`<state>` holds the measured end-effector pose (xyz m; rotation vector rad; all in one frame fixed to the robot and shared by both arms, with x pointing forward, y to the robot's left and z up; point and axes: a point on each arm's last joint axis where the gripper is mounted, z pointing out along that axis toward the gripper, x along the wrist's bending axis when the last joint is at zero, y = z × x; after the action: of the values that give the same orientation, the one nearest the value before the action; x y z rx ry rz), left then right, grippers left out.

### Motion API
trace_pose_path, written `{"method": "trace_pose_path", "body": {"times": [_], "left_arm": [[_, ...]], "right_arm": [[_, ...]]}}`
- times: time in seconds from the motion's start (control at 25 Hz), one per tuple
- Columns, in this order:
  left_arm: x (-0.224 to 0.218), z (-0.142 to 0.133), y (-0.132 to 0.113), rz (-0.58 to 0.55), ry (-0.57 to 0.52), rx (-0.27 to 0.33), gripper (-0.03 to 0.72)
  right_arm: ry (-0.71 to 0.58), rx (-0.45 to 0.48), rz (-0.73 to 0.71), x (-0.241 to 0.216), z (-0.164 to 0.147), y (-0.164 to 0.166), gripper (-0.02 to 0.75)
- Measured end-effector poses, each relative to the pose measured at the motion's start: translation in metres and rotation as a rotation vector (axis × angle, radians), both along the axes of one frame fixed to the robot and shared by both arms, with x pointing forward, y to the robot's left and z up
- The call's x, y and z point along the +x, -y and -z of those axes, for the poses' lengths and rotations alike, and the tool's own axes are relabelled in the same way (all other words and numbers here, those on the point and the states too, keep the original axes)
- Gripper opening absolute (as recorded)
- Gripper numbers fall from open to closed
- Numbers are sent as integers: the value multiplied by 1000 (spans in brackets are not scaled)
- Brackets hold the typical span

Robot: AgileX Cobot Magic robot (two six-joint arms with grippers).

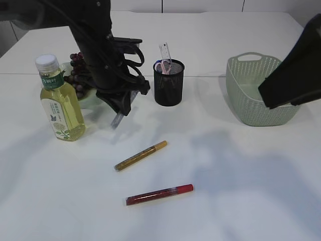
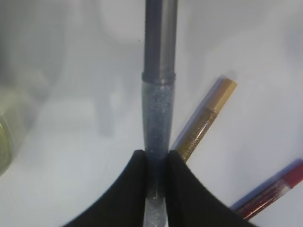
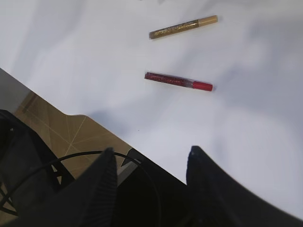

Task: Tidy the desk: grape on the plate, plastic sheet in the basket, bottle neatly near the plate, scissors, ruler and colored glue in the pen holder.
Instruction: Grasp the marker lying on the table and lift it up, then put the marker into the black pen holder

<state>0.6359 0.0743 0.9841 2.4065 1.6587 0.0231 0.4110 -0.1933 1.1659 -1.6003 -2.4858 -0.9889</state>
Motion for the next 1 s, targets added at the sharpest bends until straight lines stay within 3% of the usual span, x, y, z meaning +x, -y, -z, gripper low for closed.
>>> {"method": "trace_pose_path", "body": {"times": [0.16,0.52,0.92,1.0], "left_arm": [[-19,-12,-10,-17,152,-76,74],[-66,11,-43,-80,576,-271,73],[-45,11,-38,-126,1047,-492,73],[-39,14,-35,-142,1091,-534,73]], "right_arm": [[3,-4,1,0,0,0,386],[38,-19,17,4,0,2,385],[130,-71,55,12,-1,7,385],[145,-95,84,14,0,10,385]]}}
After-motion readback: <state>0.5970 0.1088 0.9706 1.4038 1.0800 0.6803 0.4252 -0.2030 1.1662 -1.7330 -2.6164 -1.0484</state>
